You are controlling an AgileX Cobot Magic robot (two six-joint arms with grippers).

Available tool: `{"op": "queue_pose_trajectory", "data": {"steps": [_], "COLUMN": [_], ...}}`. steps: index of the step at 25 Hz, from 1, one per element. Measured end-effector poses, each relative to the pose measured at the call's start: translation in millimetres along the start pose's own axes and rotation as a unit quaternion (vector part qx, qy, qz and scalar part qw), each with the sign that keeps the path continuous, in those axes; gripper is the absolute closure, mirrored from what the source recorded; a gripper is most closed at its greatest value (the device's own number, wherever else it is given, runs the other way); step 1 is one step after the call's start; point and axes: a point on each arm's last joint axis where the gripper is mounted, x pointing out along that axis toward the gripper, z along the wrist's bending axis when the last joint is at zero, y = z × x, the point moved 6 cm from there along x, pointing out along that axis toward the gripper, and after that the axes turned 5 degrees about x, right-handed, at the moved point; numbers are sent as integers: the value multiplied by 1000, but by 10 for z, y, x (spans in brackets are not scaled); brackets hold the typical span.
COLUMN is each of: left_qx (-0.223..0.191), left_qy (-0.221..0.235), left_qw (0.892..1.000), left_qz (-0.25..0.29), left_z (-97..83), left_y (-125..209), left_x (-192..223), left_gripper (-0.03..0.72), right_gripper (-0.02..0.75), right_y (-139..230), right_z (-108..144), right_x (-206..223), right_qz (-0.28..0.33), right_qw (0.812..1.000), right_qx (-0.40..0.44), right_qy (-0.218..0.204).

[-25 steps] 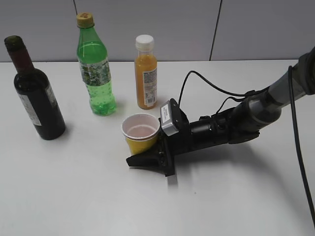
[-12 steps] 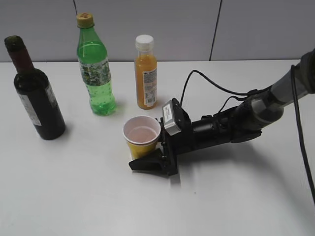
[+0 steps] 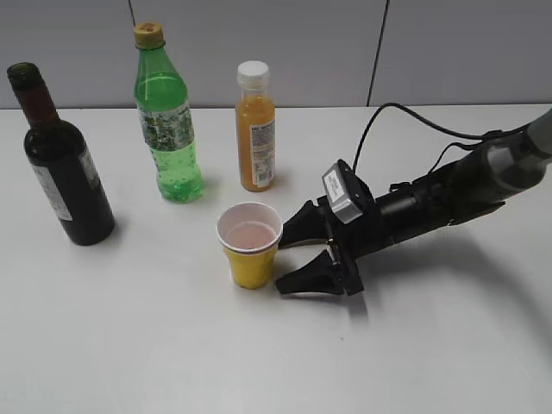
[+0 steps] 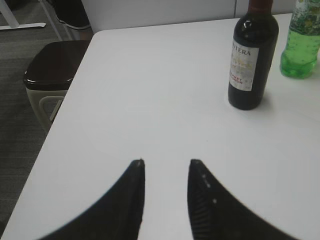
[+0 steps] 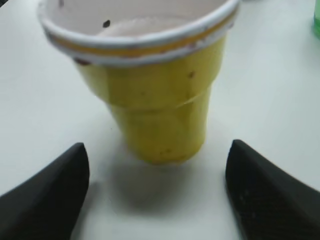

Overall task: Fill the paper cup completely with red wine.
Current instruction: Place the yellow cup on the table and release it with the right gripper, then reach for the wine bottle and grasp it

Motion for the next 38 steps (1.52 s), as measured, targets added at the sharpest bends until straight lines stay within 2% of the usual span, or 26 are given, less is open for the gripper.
{"op": "queue_pose_trajectory", "data": {"steps": [5,9,11,13,15,17,19,21,23,24,26,27,28,31,35,38], "left_qx": [0,0,0,0,0,0,0,0,0,0,0,0,0,0,0,0], "left_qy": [0,0,0,0,0,0,0,0,0,0,0,0,0,0,0,0], "left_qw": [1000,1000,1000,1000,1000,1000,1000,1000,1000,1000,1000,1000,1000,1000,1000,1000], "left_qz": [0,0,0,0,0,0,0,0,0,0,0,0,0,0,0,0], "left_z": [0,0,0,0,0,0,0,0,0,0,0,0,0,0,0,0], "left_y": [0,0,0,0,0,0,0,0,0,0,0,0,0,0,0,0], "left_x": [0,0,0,0,0,0,0,0,0,0,0,0,0,0,0,0], "left_gripper": [458,458,458,458,458,458,458,459,459,459,459,459,459,459,459,459], "right_gripper": [97,104,108,114,124,136,143,144,144,144,144,145,145,145,145,146], "right_y": [20,-65,-97,-123,-156,-205,-277,-364,-375,-361,-299,-282,-290,-356,-579,-694], "right_z": [55,-43,-149,-291,-440,-608,-789,-977,-1108,-1119,-1071,-1032,-1004,-906,-802,-634], "right_x": [-189,-459,-641,-832,-1037,-1267,-1524,-1862,-2301,-2512,-2803,-2896,-2933,-2951,-2900,-2863], "right_qz": [37,33,42,68,98,140,159,149,130,131,145,159,166,179,196,236], "right_qw": [999,999,997,990,977,952,916,856,761,712,638,613,603,594,618,622], "right_qx": [6,17,20,28,29,17,25,76,165,202,267,293,321,410,481,514], "right_qy": [-19,16,58,119,188,271,368,490,614,660,708,716,711,669,591,542]}}
